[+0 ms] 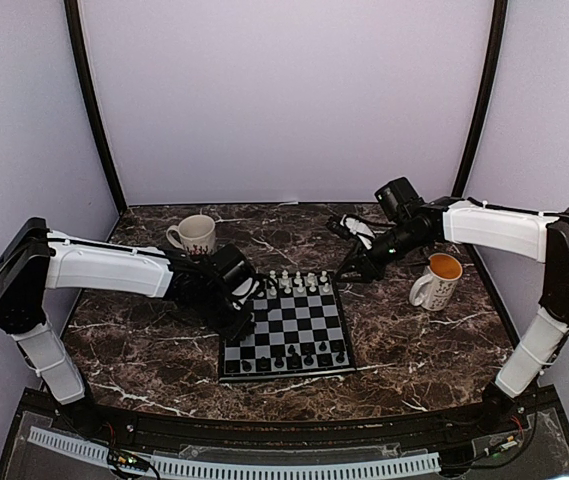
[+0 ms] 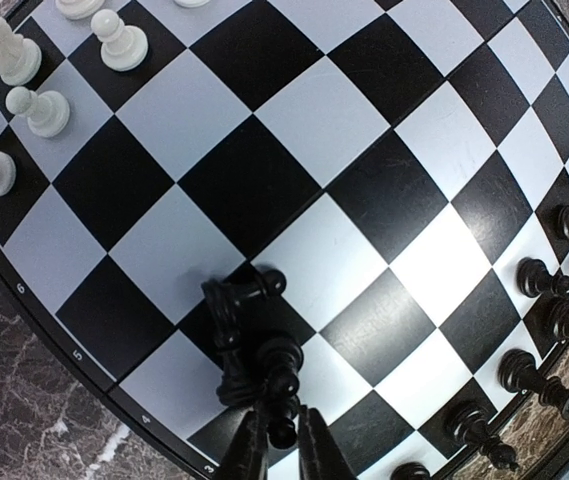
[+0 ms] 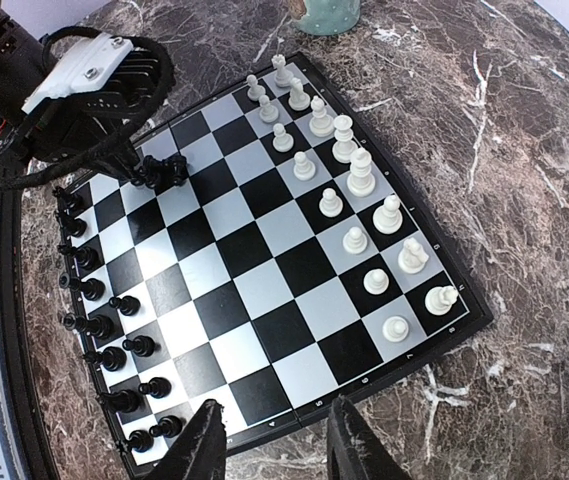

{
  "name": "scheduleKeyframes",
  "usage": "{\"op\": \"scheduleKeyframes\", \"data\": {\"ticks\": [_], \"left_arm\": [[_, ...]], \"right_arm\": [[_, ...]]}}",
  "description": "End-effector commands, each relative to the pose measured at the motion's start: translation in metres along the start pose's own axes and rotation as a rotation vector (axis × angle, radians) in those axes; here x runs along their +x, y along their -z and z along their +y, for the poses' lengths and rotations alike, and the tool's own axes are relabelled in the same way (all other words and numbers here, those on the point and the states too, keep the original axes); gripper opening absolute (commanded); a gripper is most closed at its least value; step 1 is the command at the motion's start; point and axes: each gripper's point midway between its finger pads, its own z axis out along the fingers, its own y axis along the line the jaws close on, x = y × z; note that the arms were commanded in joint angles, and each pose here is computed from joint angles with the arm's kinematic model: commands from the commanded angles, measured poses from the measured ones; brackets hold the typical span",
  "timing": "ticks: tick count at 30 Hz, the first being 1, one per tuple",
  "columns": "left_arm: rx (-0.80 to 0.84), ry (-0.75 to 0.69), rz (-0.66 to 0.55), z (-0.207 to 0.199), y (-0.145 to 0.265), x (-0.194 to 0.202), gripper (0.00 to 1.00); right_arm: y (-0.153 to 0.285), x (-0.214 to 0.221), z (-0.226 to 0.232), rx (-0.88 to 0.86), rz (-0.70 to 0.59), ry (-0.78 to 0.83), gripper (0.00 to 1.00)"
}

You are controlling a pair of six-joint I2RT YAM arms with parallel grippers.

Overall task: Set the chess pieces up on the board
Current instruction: Pick up the pawn from the chessboard.

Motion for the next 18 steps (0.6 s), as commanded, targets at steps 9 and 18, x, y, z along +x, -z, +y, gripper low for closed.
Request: {"op": "scheduleKeyframes", "data": {"ticks": [9, 18], "left_arm": [[0.055, -0.039, 0.011, -0.016, 0.021, 0.002, 0.03], [0.178, -0.210, -0.040, -0.066, 0.031, -0.009, 0.02]], "right_arm": [[0.004, -0.003, 0.003, 0.001, -0.019, 0.022, 0.35], [0.005, -0.002, 0.003, 0.001, -0.019, 0.026, 0.35]]}}
